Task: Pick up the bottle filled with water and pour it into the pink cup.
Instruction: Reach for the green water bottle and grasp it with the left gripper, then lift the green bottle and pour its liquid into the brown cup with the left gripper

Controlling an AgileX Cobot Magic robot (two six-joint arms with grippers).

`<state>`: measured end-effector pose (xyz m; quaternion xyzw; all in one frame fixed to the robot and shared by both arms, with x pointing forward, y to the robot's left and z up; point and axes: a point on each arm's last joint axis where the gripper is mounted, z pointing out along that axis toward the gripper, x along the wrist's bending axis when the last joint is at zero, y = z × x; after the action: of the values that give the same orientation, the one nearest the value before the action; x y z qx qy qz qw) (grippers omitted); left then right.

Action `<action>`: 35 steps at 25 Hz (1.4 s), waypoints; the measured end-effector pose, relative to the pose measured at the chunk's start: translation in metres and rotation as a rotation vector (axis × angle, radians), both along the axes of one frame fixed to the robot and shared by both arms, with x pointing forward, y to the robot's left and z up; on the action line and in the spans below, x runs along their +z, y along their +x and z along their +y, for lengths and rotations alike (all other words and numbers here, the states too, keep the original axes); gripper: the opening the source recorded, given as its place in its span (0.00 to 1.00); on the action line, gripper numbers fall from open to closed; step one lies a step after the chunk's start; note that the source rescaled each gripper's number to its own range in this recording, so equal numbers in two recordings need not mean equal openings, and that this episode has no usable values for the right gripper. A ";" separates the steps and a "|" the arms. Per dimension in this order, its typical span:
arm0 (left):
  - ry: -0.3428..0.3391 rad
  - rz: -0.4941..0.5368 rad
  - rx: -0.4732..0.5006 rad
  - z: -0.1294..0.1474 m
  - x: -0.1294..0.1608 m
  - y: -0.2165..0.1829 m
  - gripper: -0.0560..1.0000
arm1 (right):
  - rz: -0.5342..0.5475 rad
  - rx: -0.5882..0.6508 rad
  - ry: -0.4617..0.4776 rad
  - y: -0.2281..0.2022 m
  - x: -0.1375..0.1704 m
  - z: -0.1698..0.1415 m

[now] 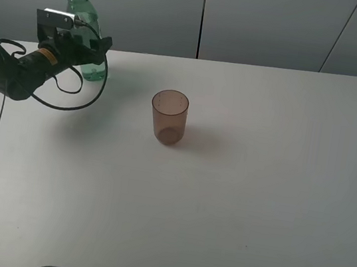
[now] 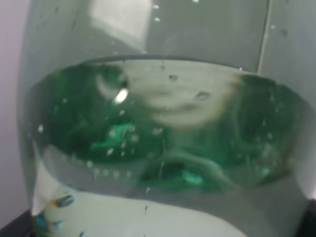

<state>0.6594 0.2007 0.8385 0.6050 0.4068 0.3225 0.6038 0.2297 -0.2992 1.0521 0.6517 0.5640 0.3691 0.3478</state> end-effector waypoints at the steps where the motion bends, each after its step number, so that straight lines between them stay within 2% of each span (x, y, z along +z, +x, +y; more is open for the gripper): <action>1: -0.001 -0.004 0.000 0.000 0.000 0.001 1.00 | 0.000 0.000 0.000 0.000 0.000 0.000; 9: 0.004 -0.024 -0.020 -0.003 0.003 0.006 0.99 | 0.000 0.000 0.000 0.000 0.000 0.000; 10: 0.004 -0.024 -0.020 -0.003 0.003 0.006 0.90 | 0.000 0.000 0.000 0.000 0.000 0.000; 11: 0.004 -0.024 -0.019 -0.003 0.003 0.006 0.60 | 0.000 0.000 0.000 0.000 0.000 0.000; 12: 0.002 -0.023 -0.014 -0.002 0.003 0.006 0.11 | 0.000 0.000 0.000 0.000 0.000 0.000; 13: 0.002 -0.025 -0.014 -0.002 0.003 0.006 0.08 | 0.000 0.000 0.000 0.000 0.000 0.000; 19: -0.016 -0.014 -0.016 -0.003 0.003 0.006 0.08 | 0.000 0.000 0.000 0.000 0.000 0.000; 35: -0.014 -0.012 -0.047 -0.005 0.003 0.005 0.08 | 0.000 0.000 0.000 0.000 0.000 0.000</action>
<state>0.6646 0.1955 0.8413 0.6082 0.3910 0.3092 0.6177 0.2297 -0.2992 1.0521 0.6517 0.5640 0.3691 0.3478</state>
